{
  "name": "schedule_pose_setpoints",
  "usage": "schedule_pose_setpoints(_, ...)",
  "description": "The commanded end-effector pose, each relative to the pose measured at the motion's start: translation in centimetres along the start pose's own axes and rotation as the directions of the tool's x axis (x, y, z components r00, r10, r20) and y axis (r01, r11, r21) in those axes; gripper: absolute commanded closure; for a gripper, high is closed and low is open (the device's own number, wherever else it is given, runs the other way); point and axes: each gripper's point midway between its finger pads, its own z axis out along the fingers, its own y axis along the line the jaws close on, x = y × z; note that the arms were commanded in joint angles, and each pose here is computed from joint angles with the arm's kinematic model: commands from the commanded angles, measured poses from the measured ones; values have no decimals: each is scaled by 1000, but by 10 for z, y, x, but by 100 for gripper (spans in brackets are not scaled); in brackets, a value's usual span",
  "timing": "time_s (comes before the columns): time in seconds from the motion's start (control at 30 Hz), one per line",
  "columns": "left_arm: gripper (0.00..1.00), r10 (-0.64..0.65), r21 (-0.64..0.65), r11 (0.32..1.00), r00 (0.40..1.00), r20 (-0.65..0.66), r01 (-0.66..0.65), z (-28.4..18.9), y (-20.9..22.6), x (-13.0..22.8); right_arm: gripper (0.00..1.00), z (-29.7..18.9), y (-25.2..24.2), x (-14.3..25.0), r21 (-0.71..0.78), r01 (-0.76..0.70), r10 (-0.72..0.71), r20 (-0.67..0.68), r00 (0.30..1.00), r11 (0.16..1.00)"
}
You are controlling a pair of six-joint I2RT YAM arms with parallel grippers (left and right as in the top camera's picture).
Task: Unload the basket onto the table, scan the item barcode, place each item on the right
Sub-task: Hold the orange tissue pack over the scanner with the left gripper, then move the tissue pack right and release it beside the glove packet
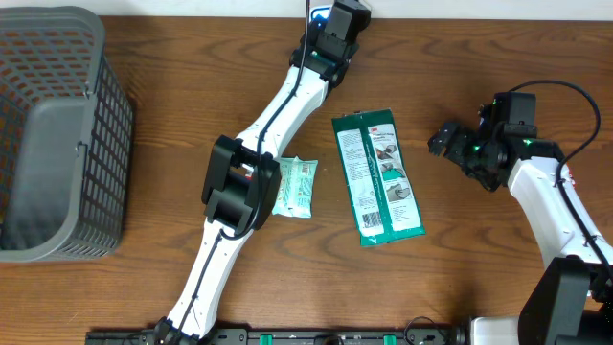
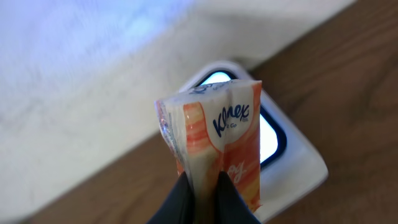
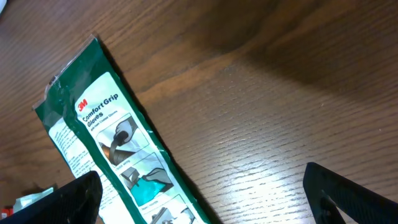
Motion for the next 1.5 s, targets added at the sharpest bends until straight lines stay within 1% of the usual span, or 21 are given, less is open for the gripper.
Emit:
schedule_pose_setpoints(0.0, 93, 45, -26, 999, 999, 21, -45, 3, 8, -5, 1, -4, 0, -3, -7, 4, -4, 13, 1000, 1000)
schedule_pose_setpoints(0.33, 93, 30, -40, 999, 1000, -1, -30, 8, 22, 4, 1, -4, 0, -3, -7, 4, -4, 13, 1000, 1000)
schedule_pose_setpoints(0.43, 93, 23, -29, 999, 1000, 0, -23, -4, 21, -3, 1, -4, 0, -3, -7, 4, -4, 13, 1000, 1000)
schedule_pose_setpoints(0.5, 93, -37, -15, 999, 999, 3, 37, -24, 21, -14, 1, -4, 0, -3, -7, 4, -4, 13, 1000, 1000)
schedule_pose_setpoints(0.53, 93, -116, 3, 993, 993, -9, 116, -43, 23, -21, 0, -4, 0, -3, -7, 4, -4, 13, 1000, 1000)
schedule_pose_setpoints(0.57, 93, -147, 24, 989, 989, -19, 147, -52, 22, -22, 1, -4, 0, -3, -7, 4, -4, 13, 1000, 1000)
schedule_pose_setpoints(0.6, 93, -206, 155, 965, 977, -56, 212, -78, 9, -27, 1, -4, 0, -3, -7, 4, -4, 13, 1000, 1000)
schedule_pose_setpoints(0.63, 93, -225, 234, 943, 971, -78, 237, -91, 0, -29, 1, -4, 0, -3, -7, 4, -4, 14, 1000, 1000)
schedule_pose_setpoints(0.7, 93, -288, 423, 844, 944, -159, 329, -129, -19, -32, 1, -4, 0, -3, -7, 4, -4, 13, 1000, 1000)
schedule_pose_setpoints(0.73, 93, -307, 476, 798, 929, -206, 369, -147, -23, -31, 1, -4, 0, -3, -7, 4, -4, 13, 1000, 1000)
schedule_pose_setpoints(0.8, 93, -320, 511, 747, 903, -285, 426, -173, -22, -24, 1, -4, 0, -3, -7, 4, -4, 13, 1000, 1000)
schedule_pose_setpoints(0.87, 93, -309, 526, 713, 881, -358, 464, -196, -21, -14, 1, -4, 0, -3, -7, 4, -4, 13, 1000, 1000)
schedule_pose_setpoints(0.97, 92, -212, 583, 616, 824, -525, 530, -239, -39, 16, 1, -4, 1, -3, -10, 2, -2, 12, 1000, 1000)
schedule_pose_setpoints(1.03, 92, -180, 586, 594, 801, -571, 551, -245, -47, 27, 1, -4, 6, -1, -41, -25, 25, -1, 1000, 999)
schedule_pose_setpoints(1.07, 92, -149, 581, 589, 782, -606, 562, -248, -56, 37, 1, -4, 10, 0, -63, -63, 63, -10, 998, 996)
schedule_pose_setpoints(1.13, 92, -108, 580, 589, 765, -635, 563, -248, -72, 51, 1, -5, 11, 3, -69, -90, 88, -30, 996, 994)
schedule_pose_setpoints(1.23, 92, -89, 589, 582, 764, -639, 561, -242, -99, 57, 1, -8, 5, 21, -62, -46, 39, -104, 994, 997)
schedule_pose_setpoints(1.3, 92, -87, 607, 572, 777, -624, 552, -237, -124, 58, 1, -15, -5, 23, -70, -23, 14, -121, 993, 997)
schedule_pose_setpoints(1.33, 89, -85, 620, 567, 787, -611, 543, -235, -136, 58, 1, -18, -9, 22, -65, -28, 20, -120, 993, 998)
schedule_pose_setpoints(1.37, 86, -90, 633, 559, 797, -597, 536, -232, -151, 58, 1, -27, -20, 18, -56, -65, 59, -108, 992, 996)
schedule_pose_setpoints(1.47, 86, -147, 641, 522, 800, -582, 563, -223, -191, 56, 1, -52, -47, 2, -47, -91, 90, -37, 995, 995)
